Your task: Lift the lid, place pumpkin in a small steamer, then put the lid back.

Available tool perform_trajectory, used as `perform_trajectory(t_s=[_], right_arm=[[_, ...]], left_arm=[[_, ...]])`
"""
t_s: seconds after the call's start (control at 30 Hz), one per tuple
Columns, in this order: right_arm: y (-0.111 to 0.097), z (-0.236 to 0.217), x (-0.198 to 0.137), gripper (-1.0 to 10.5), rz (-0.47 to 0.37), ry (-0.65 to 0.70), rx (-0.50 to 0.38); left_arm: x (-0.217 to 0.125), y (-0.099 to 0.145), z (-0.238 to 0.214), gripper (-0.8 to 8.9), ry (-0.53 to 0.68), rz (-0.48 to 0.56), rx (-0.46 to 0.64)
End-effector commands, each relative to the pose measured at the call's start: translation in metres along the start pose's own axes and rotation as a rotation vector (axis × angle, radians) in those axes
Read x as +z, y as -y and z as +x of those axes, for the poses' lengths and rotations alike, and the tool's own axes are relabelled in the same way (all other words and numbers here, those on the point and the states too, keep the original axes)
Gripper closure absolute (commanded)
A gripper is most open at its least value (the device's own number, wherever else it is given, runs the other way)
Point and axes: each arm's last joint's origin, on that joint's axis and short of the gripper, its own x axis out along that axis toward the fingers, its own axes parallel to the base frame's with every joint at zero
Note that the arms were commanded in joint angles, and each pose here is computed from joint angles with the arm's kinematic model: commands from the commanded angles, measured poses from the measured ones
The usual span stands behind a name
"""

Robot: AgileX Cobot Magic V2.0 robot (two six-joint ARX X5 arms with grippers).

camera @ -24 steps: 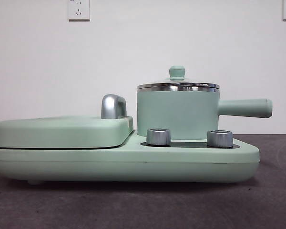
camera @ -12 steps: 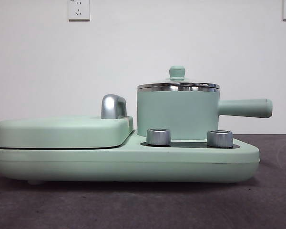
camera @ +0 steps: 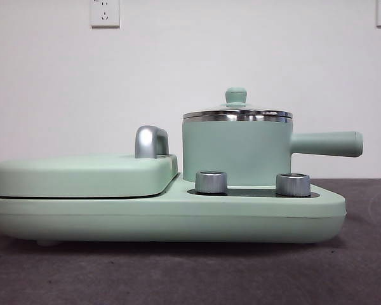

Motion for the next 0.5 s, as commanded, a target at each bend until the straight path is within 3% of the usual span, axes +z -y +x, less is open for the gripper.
perform_trajectory(t_s=[0.03, 0.37, 0.5], right_arm=[[-0.001, -0.002, 0.002, 9.1, 0.001, 0.016, 0.015], [-0.001, -0.002, 0.002, 9.1, 0.001, 0.016, 0.015], [-0.001, -0.002, 0.002, 9.1, 0.001, 0.016, 0.015]], left_arm=[[0.003, 0.001, -0.002, 7.94, 0.023, 0.000, -0.005], [-0.001, -0.001, 0.000, 7.94, 0.039, -0.005, 0.002], [-0.010, -0.008, 0.004, 7.94, 0.067, -0.047, 0.068]])
